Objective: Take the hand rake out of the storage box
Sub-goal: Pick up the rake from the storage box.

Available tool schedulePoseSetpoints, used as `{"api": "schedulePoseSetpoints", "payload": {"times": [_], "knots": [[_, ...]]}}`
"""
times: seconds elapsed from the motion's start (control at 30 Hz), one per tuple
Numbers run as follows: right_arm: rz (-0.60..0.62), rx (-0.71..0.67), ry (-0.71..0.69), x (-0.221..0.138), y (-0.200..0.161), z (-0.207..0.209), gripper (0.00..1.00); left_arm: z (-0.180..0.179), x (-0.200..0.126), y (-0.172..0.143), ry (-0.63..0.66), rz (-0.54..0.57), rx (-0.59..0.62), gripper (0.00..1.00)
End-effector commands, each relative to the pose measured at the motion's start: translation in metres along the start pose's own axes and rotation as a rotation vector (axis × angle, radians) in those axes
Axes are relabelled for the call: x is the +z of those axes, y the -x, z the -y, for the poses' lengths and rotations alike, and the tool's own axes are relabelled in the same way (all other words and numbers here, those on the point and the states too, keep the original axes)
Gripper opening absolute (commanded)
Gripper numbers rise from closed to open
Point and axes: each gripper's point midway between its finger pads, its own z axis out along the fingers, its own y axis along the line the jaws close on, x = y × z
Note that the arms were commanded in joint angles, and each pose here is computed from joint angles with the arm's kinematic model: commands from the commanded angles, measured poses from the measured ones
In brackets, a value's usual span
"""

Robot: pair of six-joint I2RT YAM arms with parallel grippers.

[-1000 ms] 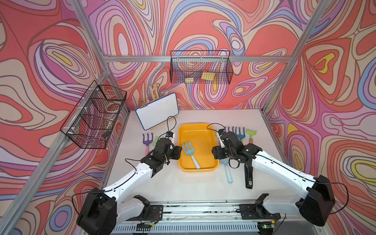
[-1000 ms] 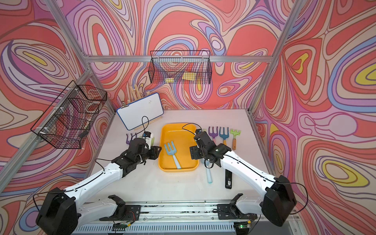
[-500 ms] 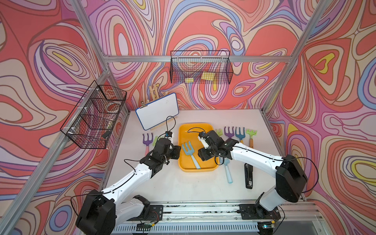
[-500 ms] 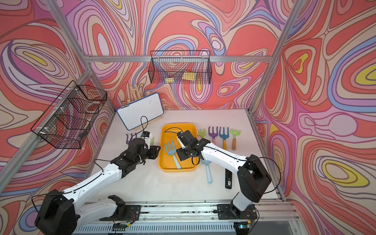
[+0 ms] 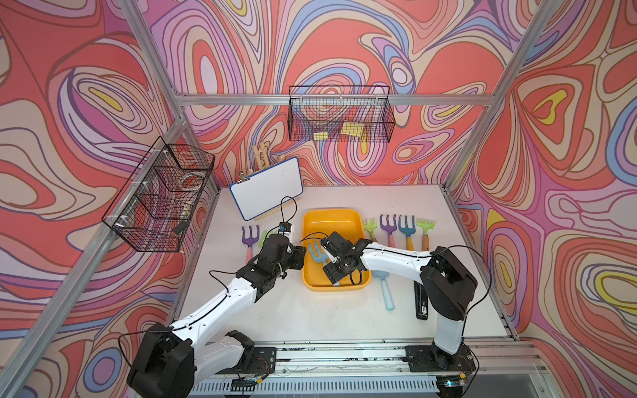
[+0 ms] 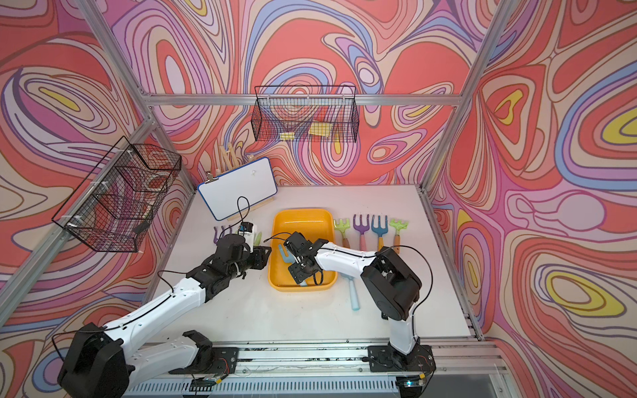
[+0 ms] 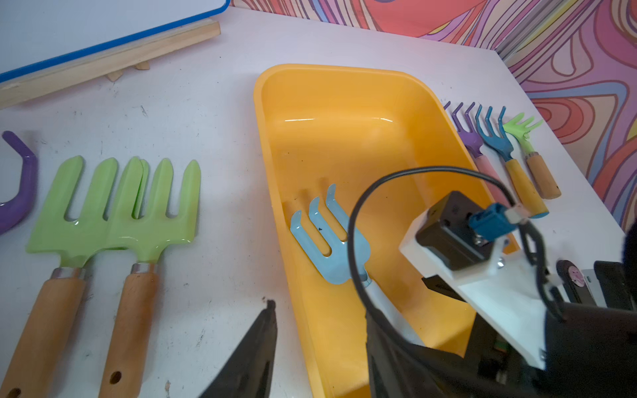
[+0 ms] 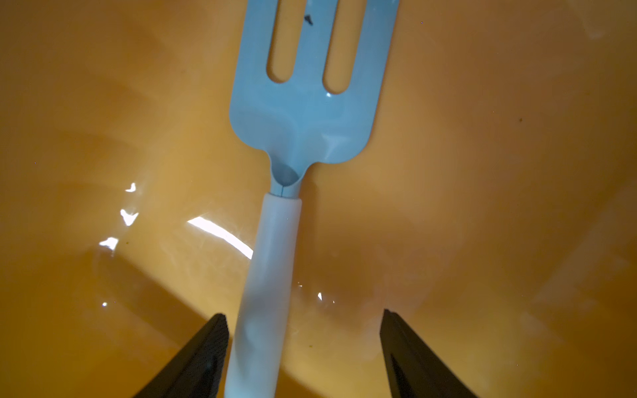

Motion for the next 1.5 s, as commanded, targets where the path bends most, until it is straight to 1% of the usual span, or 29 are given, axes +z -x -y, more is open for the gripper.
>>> {"api": "schedulePoseSetpoints", "payload": {"times": [0.0, 0.17, 0.3, 0.33, 0.4, 0.47, 0.67, 0.83, 1.07, 1.2, 1.47], "knots": [[-0.008, -0.006, -0.03, 0.004, 0.002, 0.002, 0.76, -0.003, -0.004, -0.003, 0.012, -0.005, 0.013, 0.47], [-0.028, -0.004, -0.029, 0.014, 0.001, 0.001, 0.67, -0.003, -0.005, -0.003, 0.012, -0.001, 0.012, 0.47], [-0.043, -0.004, -0.028, 0.021, -0.001, 0.0, 0.63, -0.003, -0.005, -0.003, 0.013, -0.001, 0.012, 0.47], [-0.044, -0.003, -0.027, 0.021, 0.0, 0.0, 0.6, -0.002, -0.005, -0.003, 0.011, -0.001, 0.012, 0.47], [-0.045, -0.002, -0.028, 0.023, -0.001, 0.0, 0.49, -0.003, -0.005, -0.004, 0.013, -0.003, 0.014, 0.47], [-0.04, 0.002, -0.02, 0.024, -0.001, -0.001, 0.4, -0.003, -0.005, -0.003, 0.012, -0.001, 0.013, 0.47], [-0.016, 0.011, -0.015, 0.017, 0.004, -0.002, 0.29, -0.002, -0.005, -0.003, 0.009, -0.002, 0.012, 0.47], [0.02, 0.022, -0.023, 0.005, 0.01, 0.001, 0.25, -0.002, -0.005, -0.003, 0.009, -0.001, 0.012, 0.47], [0.075, 0.046, -0.039, -0.016, 0.019, 0.006, 0.21, -0.002, -0.005, -0.002, 0.008, 0.002, 0.011, 0.47], [0.105, 0.07, -0.039, -0.027, 0.024, 0.011, 0.21, -0.002, -0.006, -0.002, 0.008, 0.004, 0.009, 0.47], [0.149, 0.11, -0.036, -0.039, 0.027, 0.024, 0.2, -0.006, -0.015, 0.004, 0.021, 0.053, 0.007, 0.45]]}}
